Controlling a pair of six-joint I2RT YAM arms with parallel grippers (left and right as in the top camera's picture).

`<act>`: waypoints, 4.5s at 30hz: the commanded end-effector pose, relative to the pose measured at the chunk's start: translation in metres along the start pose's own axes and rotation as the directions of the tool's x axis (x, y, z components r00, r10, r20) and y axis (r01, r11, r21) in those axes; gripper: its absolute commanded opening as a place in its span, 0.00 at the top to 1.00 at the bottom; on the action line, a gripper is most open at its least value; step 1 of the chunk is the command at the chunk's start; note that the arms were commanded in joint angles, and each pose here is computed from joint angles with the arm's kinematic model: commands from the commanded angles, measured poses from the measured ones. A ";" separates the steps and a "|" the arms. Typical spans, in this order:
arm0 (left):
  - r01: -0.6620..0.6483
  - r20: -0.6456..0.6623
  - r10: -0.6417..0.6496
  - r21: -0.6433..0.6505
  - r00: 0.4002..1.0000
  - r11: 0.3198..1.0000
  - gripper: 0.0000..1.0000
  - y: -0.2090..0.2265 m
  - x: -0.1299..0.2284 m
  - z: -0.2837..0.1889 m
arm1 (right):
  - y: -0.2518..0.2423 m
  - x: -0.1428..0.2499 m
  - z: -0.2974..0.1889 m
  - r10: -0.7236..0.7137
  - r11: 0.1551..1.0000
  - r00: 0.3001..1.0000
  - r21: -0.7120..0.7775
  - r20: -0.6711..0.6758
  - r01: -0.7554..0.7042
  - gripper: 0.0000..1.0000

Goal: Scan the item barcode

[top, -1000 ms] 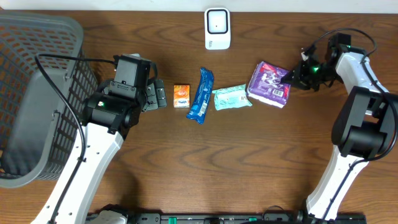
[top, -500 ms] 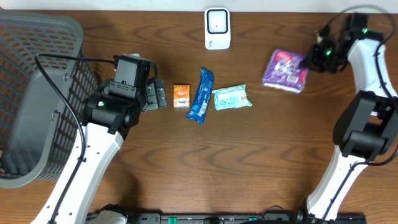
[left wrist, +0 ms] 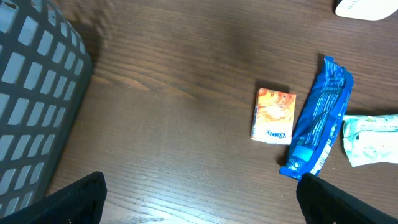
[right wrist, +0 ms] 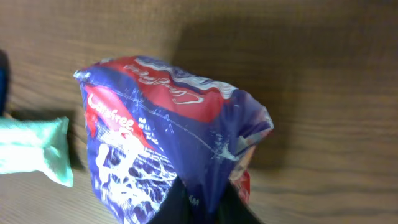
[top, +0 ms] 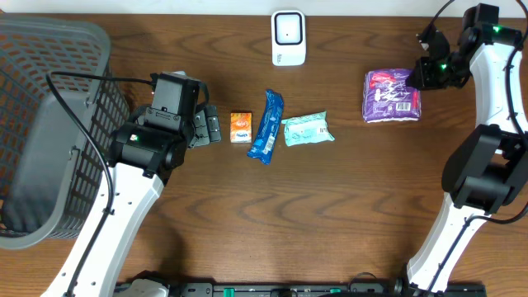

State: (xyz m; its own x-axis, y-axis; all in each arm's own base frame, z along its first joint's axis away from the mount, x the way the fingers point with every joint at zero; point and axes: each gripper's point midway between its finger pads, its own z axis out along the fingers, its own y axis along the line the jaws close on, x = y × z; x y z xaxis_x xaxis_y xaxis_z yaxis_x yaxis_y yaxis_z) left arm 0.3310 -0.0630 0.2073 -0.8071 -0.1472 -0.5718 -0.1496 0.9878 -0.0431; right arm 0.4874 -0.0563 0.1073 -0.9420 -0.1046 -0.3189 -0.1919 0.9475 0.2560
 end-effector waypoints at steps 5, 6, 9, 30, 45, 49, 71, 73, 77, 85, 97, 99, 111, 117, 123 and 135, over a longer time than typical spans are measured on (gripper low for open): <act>-0.018 0.001 0.018 -0.007 1.000 1.000 0.02 0.001 -0.001 0.000 | -0.027 0.000 0.003 0.082 0.991 0.997 0.104 -0.004 -0.081 0.33; -0.018 0.001 0.018 -0.007 1.000 1.000 0.02 0.001 -0.001 0.000 | -0.027 -0.001 -0.001 0.104 0.989 0.995 0.106 0.005 -0.104 0.32; -0.018 0.001 0.018 -0.007 1.000 1.000 0.02 0.001 -0.001 0.000 | -0.018 -0.011 -0.018 0.131 0.987 0.991 0.086 0.032 -0.133 0.30; -0.018 0.001 0.018 -0.007 1.000 1.000 0.02 0.001 -0.001 0.000 | 0.196 0.035 0.049 -0.062 0.971 0.960 -0.241 -0.274 -0.006 0.86; -0.018 0.001 0.018 -0.007 1.000 1.000 0.02 0.001 -0.001 0.000 | 0.222 0.092 0.103 0.079 0.991 0.909 0.131 -0.409 -0.027 0.99; -0.018 0.001 0.018 -0.007 1.000 1.000 0.02 0.001 -0.001 0.000 | 0.226 0.090 0.125 0.088 0.991 0.930 0.127 -0.358 -0.045 0.99; -0.018 0.001 0.018 -0.007 1.000 1.000 0.02 0.001 -0.001 0.000 | 0.175 0.029 0.095 0.135 0.971 0.976 0.220 -0.172 -0.096 0.86; -0.018 0.001 0.018 -0.007 1.000 1.000 0.02 0.001 -0.001 0.000 | 0.202 0.020 0.086 0.070 0.994 0.982 0.095 -0.178 -0.053 0.72; -0.018 0.001 0.018 -0.007 1.000 1.000 0.02 0.001 -0.001 0.000 | 0.246 0.012 0.074 0.010 0.997 0.985 -0.068 -0.173 -0.022 0.65; -0.018 0.001 0.018 -0.007 1.000 1.000 0.02 0.001 -0.001 0.000 | 0.287 0.031 0.101 -0.023 0.992 0.980 -0.126 -0.200 -0.002 0.86; -0.018 0.001 0.018 -0.007 1.000 1.000 0.02 0.001 -0.001 0.000 | 0.304 0.066 0.160 0.107 0.992 0.976 -0.041 -0.188 -0.117 0.74; -0.018 0.001 0.018 -0.007 1.000 1.000 0.02 0.001 -0.001 0.000 | 0.298 0.067 0.162 0.107 0.994 0.979 0.003 -0.174 -0.108 0.74; -0.018 0.001 0.018 -0.007 1.000 1.000 0.02 0.001 -0.001 0.000 | 0.246 0.045 0.158 0.083 0.968 0.995 0.242 -0.050 -0.069 0.78; -0.018 0.001 0.018 -0.007 1.000 1.000 0.02 0.001 -0.001 0.000 | 0.239 0.028 0.150 0.077 0.969 0.997 0.236 -0.019 -0.071 0.78; -0.018 0.001 0.018 -0.007 1.000 1.000 0.02 0.001 -0.001 0.000 | 0.255 0.011 0.125 0.060 0.978 0.998 0.201 -0.017 -0.056 0.70; -0.018 0.001 0.018 -0.007 1.000 1.000 0.02 0.001 -0.001 0.000 | 0.350 0.029 0.119 -0.055 0.988 0.991 -0.152 -0.118 0.037 0.63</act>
State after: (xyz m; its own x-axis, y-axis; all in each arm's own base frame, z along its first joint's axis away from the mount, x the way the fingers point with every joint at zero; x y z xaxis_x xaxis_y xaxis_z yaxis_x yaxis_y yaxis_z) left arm 0.3310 -0.0630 0.2073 -0.8071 -0.1472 -0.5718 -0.1496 0.9878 -0.0431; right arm 0.4505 0.2750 0.0839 -0.9556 -0.1217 -0.2683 -0.1996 0.9372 0.2860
